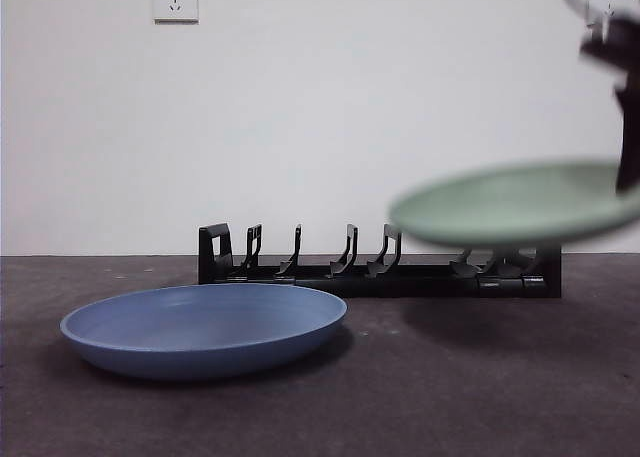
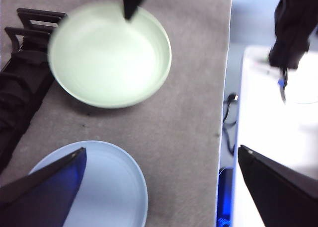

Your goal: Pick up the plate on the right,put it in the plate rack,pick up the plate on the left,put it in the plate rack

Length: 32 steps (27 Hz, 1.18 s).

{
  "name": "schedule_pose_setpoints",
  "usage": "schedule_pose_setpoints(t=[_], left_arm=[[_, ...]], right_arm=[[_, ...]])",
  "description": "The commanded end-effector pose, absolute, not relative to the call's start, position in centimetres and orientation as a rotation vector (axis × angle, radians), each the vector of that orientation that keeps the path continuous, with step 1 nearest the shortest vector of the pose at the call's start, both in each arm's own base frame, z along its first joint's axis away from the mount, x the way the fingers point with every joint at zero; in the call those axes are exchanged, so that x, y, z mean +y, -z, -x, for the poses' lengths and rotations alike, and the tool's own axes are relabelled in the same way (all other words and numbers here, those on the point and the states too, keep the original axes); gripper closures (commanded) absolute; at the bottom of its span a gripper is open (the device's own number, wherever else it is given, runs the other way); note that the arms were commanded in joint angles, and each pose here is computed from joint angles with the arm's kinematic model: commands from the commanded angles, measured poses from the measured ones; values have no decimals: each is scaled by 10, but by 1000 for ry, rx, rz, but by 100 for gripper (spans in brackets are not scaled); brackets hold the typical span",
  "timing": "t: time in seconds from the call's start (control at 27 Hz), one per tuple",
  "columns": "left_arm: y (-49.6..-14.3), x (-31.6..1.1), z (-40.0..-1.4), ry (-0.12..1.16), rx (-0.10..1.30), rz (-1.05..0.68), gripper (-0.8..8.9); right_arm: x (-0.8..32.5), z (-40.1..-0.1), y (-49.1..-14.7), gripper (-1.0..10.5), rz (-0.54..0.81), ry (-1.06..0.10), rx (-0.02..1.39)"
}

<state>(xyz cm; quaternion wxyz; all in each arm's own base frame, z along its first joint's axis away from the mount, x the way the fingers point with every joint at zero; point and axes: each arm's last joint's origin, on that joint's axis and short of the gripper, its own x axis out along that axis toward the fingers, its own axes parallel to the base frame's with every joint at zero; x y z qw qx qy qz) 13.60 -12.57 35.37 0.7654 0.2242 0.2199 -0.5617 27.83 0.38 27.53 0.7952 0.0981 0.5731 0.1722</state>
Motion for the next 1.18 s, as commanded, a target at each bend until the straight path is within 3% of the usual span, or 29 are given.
schedule_pose_setpoints(t=[0.04,0.22,0.52,0.74,0.92,1.18], left_arm=[[-352,-135,-136,1254,403,-612,156],[-347,-159,-140,1213,300,-826,156],[-331,-200,-142,1085,208,-1143,156],[-321,-222,-141,1047,152,-1290,157],[-317,-230,-142,1045,138,-1308,162],[-312,-234,-143,1066,153,-1308,417]], right_arm=[[6,-269,-299,963,-215,-422,1181],[12,-253,-330,963,-198,-463,1135],[29,-244,-337,963,-183,-548,1162],[43,-242,-337,963,-156,-595,1174],[46,-241,-337,962,-167,-615,1175],[47,-241,-337,962,-194,-650,1173]])
